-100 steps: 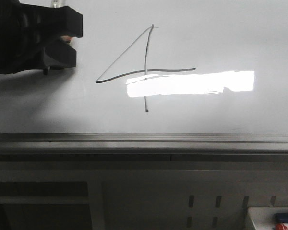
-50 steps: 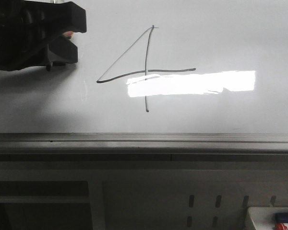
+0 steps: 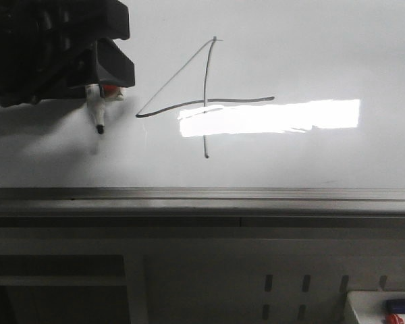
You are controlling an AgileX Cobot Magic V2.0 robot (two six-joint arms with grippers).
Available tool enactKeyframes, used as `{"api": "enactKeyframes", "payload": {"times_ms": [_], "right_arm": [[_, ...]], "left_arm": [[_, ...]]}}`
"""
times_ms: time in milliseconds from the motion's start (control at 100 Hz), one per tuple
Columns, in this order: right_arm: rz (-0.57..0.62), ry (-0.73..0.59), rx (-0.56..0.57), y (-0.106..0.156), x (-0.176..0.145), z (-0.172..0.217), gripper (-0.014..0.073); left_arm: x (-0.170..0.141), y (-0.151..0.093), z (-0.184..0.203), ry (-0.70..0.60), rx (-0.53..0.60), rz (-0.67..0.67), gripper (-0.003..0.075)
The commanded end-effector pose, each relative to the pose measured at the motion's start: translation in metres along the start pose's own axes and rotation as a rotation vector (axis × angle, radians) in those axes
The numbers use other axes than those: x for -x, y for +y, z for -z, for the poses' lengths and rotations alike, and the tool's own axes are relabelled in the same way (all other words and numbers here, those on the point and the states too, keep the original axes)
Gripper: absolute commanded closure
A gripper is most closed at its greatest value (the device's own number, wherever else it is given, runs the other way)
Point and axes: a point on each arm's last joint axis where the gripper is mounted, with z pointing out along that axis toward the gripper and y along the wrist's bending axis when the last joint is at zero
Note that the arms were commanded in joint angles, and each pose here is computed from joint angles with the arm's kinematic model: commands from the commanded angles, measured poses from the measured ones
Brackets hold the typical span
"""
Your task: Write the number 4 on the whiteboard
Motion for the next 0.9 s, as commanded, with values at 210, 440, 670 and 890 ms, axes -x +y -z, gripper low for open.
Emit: {"api": "enactKeyframes", "payload": {"times_ms": [210, 440, 670, 890], "right_arm": [[-0.023, -0.075, -0.026, -0.002, 0.011, 0.006, 0.0659], [-0.019, -0.102, -0.046, -0.002, 0.013, 0.009, 0.0659], [-0.011, -0.240, -0.160, -0.001, 0.011, 0.029, 0.0659], [-0.026, -0.337, -0.308, 0.008, -0.041, 0.038, 0.0659]], "left_arm": [[0.003, 0.005, -0.002, -0.022, 0.038, 0.060, 0.0197], [0.022, 0.000, 0.023, -0.107, -0.019, 0.084, 0.0163], [0.048, -0.007, 0.085, -0.230, -0.189, 0.036, 0.0190], [0.046, 0.004, 0.158, -0.386, -0.332, -0.023, 0.0509]]}}
